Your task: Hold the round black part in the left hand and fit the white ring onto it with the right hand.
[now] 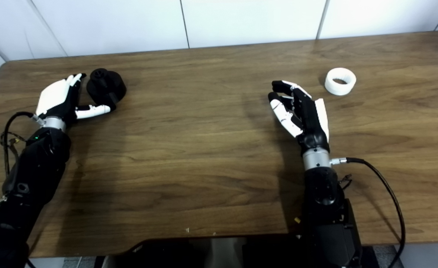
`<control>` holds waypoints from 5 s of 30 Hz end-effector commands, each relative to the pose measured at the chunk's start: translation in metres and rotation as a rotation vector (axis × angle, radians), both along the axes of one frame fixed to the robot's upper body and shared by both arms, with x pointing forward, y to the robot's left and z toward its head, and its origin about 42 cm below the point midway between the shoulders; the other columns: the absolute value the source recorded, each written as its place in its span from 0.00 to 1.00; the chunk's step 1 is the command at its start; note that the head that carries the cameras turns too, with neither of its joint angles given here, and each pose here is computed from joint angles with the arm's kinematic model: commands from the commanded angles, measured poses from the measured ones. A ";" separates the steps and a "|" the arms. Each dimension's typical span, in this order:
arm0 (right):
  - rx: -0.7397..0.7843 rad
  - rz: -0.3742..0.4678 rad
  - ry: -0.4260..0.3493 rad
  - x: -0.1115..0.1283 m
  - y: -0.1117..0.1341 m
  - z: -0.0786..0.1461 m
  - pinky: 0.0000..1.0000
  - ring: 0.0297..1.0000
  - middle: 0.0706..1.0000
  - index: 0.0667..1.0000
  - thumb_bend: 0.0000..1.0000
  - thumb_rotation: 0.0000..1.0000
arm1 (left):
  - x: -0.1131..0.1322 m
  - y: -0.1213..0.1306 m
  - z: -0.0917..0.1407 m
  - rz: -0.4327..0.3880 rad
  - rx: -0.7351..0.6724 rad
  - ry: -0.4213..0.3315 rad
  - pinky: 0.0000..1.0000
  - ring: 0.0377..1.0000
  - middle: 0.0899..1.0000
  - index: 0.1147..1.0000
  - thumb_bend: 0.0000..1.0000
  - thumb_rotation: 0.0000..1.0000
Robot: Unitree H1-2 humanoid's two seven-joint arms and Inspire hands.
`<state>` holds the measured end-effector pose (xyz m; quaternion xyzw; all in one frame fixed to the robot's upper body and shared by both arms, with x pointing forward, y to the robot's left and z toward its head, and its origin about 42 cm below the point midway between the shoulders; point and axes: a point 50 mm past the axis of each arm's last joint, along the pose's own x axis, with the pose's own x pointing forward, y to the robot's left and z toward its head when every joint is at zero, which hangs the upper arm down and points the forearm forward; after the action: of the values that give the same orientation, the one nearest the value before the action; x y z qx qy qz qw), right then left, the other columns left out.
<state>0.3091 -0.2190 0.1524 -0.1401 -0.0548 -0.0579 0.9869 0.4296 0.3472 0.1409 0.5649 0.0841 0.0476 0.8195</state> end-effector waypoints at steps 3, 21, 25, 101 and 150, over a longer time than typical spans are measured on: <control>0.005 0.010 -0.079 0.003 0.003 0.019 0.68 0.68 0.74 0.72 0.47 0.60 | 0.020 -0.002 0.028 -0.001 -0.002 -0.089 1.00 1.00 1.00 0.94 1.00 0.62; 0.011 0.004 -0.080 0.002 0.004 0.016 0.67 0.68 0.73 0.71 0.46 0.59 | 0.025 -0.011 0.028 -0.009 -0.056 -0.097 1.00 1.00 1.00 0.92 1.00 0.59; -0.001 0.002 -0.079 0.002 0.003 0.017 0.67 0.68 0.73 0.72 0.46 0.60 | 0.028 -0.013 0.028 -0.013 -0.047 -0.092 1.00 1.00 1.00 0.93 1.00 0.62; -0.022 -0.017 -0.093 0.002 -0.003 0.023 0.61 0.68 0.74 0.71 0.48 0.63 | 0.006 -0.096 -0.019 -0.160 -0.374 -0.091 1.00 1.00 1.00 0.57 0.95 0.26; -0.045 -0.021 -0.128 0.007 -0.009 0.028 0.65 0.68 0.73 0.72 0.48 0.66 | -0.034 -0.189 -0.001 -0.628 -0.361 -0.051 1.00 1.00 1.00 0.57 1.00 0.29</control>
<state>0.3078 -0.2300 0.1581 -0.1632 -0.0618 -0.0740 0.9819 0.3972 0.1728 0.1298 0.3995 -0.0690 -0.1764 0.8970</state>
